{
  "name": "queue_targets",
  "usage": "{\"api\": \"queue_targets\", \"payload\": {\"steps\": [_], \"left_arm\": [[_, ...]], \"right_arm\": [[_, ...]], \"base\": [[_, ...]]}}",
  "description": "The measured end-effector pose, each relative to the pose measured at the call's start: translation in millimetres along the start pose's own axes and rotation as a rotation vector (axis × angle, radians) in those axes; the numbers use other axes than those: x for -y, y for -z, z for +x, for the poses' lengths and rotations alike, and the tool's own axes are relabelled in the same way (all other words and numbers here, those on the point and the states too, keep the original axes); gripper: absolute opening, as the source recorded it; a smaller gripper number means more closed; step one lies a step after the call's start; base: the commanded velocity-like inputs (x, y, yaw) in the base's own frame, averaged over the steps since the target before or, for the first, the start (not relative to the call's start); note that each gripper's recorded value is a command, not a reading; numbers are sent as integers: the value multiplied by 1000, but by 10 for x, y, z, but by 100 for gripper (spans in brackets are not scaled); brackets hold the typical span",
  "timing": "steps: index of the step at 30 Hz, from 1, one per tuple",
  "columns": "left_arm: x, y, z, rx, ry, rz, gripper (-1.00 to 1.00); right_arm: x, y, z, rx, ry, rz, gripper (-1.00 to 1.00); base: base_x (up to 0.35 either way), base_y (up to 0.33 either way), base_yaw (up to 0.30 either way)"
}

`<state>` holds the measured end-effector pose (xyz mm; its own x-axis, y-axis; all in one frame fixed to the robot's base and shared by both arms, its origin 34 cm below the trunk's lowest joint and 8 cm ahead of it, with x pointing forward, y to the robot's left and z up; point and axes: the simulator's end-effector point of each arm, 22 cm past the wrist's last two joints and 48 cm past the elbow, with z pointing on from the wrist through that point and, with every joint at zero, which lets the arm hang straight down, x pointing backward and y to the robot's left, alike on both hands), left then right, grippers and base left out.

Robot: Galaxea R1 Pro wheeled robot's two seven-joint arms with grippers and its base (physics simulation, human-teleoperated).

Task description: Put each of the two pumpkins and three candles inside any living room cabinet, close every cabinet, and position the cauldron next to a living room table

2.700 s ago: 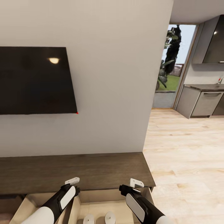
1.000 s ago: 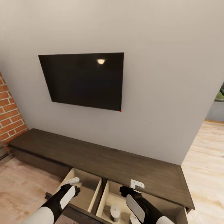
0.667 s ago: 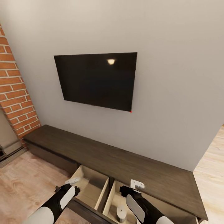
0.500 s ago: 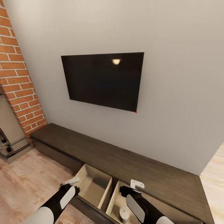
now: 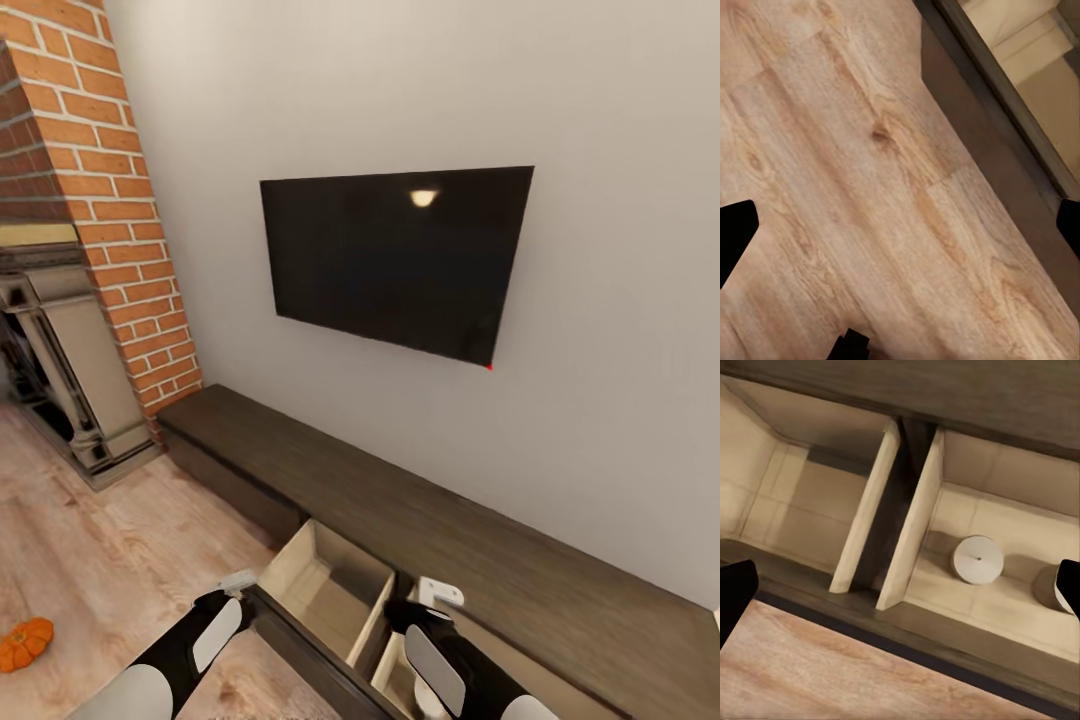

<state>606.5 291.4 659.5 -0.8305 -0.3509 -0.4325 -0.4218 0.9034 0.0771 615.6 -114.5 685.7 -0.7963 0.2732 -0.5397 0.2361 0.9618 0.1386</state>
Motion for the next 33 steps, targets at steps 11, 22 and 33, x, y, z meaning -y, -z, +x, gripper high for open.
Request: {"api": "queue_targets", "payload": {"steps": [11, 22, 33], "left_arm": [[-4, -1, -2, 0, 0, -1, 100], [-2, -1, 0, 0, 3, 1, 100], [-13, -3, -5, 0, 6, -1, 100]], "right_arm": [[-1, 0, 0, 0, 0, 0, 100], [-8, 2, 2, 0, 0, -1, 100], [-11, -1, 23, -5, 0, 0, 100]], "base": [[0, 0, 292], [0, 0, 292], [0, 0, 292]]}}
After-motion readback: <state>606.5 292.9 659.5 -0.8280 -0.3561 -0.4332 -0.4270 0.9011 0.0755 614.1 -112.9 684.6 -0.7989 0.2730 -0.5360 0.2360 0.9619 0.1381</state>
